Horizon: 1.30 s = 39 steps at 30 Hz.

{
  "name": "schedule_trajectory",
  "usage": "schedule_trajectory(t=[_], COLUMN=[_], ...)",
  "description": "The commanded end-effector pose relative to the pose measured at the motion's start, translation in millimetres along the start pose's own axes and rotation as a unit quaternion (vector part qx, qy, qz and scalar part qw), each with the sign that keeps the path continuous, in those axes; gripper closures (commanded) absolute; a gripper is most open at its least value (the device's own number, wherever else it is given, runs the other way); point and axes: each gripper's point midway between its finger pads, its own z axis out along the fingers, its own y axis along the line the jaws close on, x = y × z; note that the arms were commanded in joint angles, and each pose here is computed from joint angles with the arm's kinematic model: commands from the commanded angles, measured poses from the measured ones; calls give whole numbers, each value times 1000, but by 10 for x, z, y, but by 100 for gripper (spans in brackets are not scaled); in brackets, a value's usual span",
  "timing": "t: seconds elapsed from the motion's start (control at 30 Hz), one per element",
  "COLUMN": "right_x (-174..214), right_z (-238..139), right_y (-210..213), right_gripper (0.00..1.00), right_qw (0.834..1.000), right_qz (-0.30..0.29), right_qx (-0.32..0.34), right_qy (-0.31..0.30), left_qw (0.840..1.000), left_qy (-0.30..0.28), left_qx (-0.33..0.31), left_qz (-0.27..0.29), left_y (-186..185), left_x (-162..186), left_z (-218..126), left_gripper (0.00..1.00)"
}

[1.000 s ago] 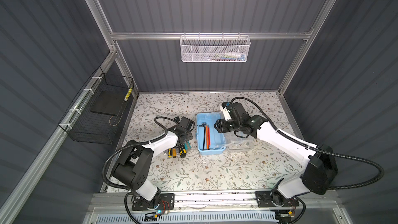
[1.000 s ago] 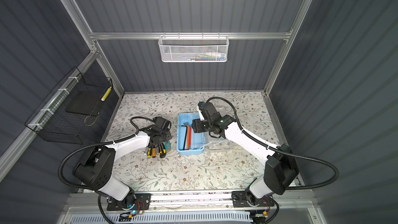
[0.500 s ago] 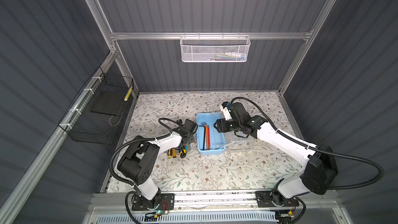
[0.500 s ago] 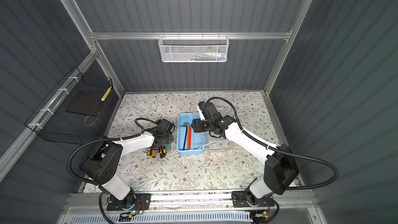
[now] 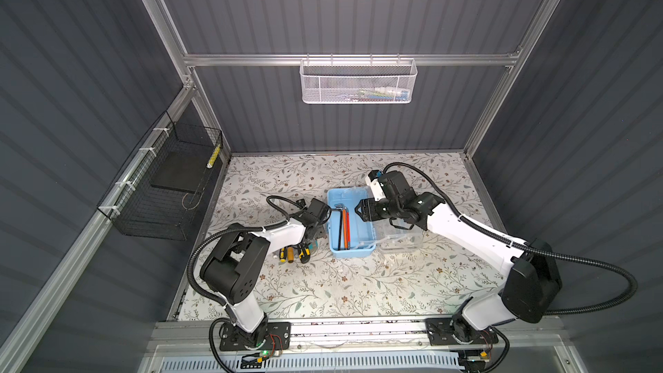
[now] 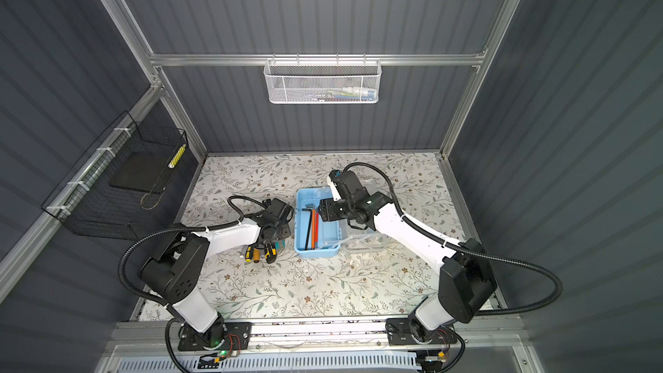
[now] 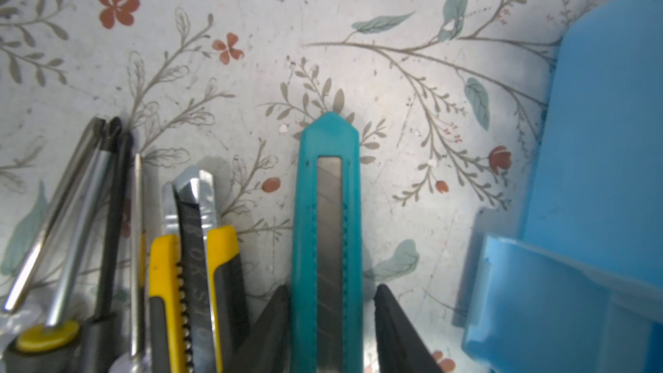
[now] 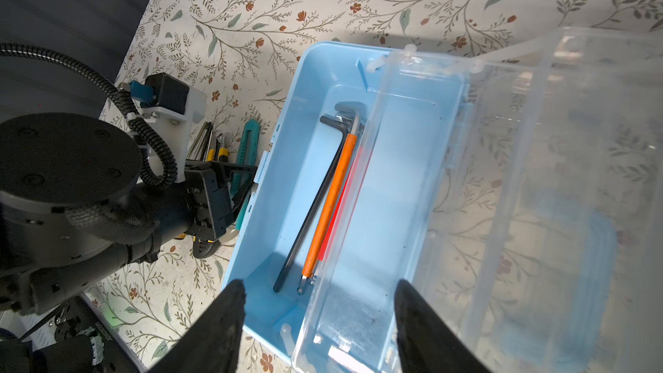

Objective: Pack the tool kit
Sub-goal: 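Lower the left gripper onto the teal box cutter and close it, then lift the teal box cutter with the left gripper and lower it into the box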

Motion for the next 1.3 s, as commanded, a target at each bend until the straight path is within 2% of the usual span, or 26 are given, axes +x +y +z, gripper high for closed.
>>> schedule_trajectory(t=[0.0, 0.33, 0.67, 1.1, 1.27], right_x=[-15, -32, -86, -175, -269], right_z=[30, 58, 19, -19, -166], right_y=[-6, -4, -6, -7, -65], right_gripper=[33, 34, 34, 34, 33], right_qw=[1000, 1000, 1000, 1000, 999], right_qz=[3, 6, 4, 13, 21], right_qx=[0, 2, 4, -8, -6], right_qy=[3, 6, -1, -11, -33], left_qw=[1000, 1000, 999, 997, 993], left_qy=[5, 11, -5, -56, -89], left_qx=[0, -5, 4, 26, 79], left_qz=[15, 26, 38, 42, 25], left_y=[-16, 10, -45, -71, -215], left_x=[31, 82, -54, -394, -612], left_z=[26, 75, -68, -639, -1033], left_gripper=[65, 65, 72, 78, 79])
